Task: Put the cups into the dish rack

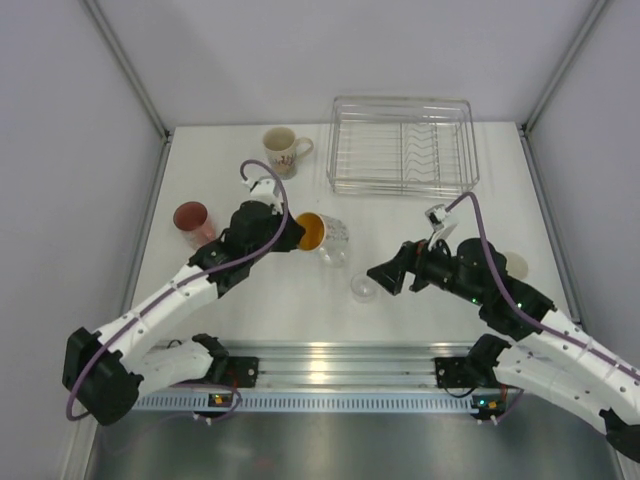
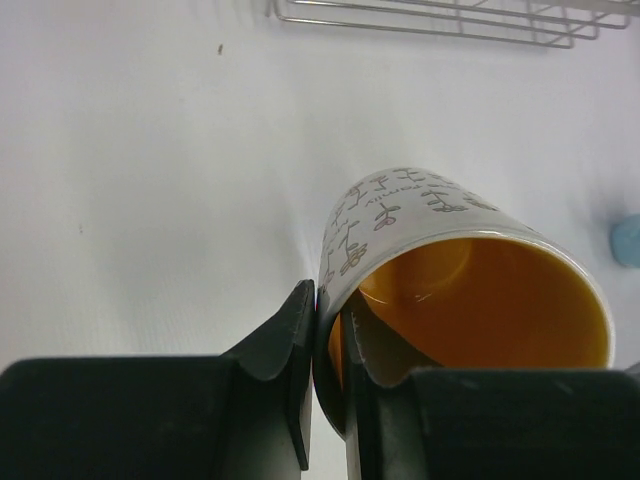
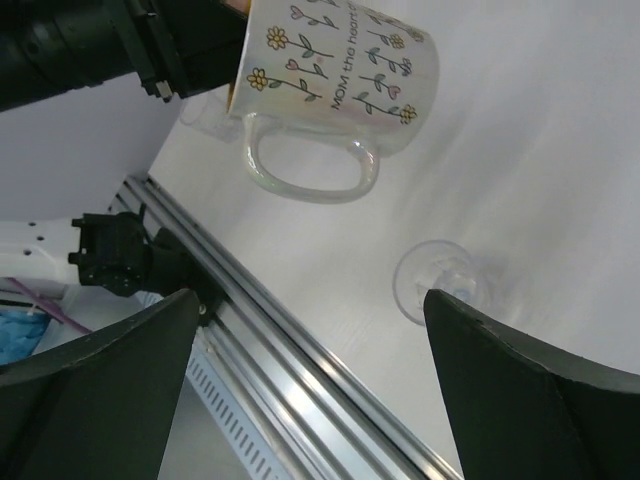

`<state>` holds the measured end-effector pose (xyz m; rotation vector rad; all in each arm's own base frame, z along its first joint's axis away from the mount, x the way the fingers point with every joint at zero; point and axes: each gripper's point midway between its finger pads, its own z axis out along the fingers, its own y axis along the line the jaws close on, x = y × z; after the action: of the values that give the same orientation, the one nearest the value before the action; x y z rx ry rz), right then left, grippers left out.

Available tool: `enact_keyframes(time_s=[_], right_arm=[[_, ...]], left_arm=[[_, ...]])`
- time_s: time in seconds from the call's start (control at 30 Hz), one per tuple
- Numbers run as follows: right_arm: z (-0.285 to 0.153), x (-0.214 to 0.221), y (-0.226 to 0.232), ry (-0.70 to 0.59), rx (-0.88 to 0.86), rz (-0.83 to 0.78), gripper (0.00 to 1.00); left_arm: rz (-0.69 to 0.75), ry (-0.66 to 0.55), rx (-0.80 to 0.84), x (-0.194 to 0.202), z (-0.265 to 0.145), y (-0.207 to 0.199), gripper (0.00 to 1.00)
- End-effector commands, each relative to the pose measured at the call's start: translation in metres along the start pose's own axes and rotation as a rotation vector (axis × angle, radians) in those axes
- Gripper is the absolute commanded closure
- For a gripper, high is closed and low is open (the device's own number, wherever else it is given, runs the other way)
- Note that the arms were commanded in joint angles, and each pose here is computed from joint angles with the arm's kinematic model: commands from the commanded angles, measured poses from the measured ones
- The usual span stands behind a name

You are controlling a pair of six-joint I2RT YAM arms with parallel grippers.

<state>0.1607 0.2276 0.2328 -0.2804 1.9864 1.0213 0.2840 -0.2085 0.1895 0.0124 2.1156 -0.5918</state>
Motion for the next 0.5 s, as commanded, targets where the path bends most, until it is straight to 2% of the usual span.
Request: enact_keyframes(time_s=[0.0,0.27,0.47], right_arm=[[-0.003,-0.034,0.049,-0.106,-0.21,0.006,0.06],[0.01,-0.044,0.081,-0.11,-0.366,0.078,0.16],[0.019,-0.05,0.106,-0.09,-0.487,0.133,0.19]], left_arm=[[-0.072,-0.271,0.356,-0.073,-0.04,-0.073,1.0],[-0.124,-0.48,0.716,-0.105,-0.114,-0.118,1.0],[-0.125,-0.546,0.849,-0.109,-0.14,-0.129,1.0]])
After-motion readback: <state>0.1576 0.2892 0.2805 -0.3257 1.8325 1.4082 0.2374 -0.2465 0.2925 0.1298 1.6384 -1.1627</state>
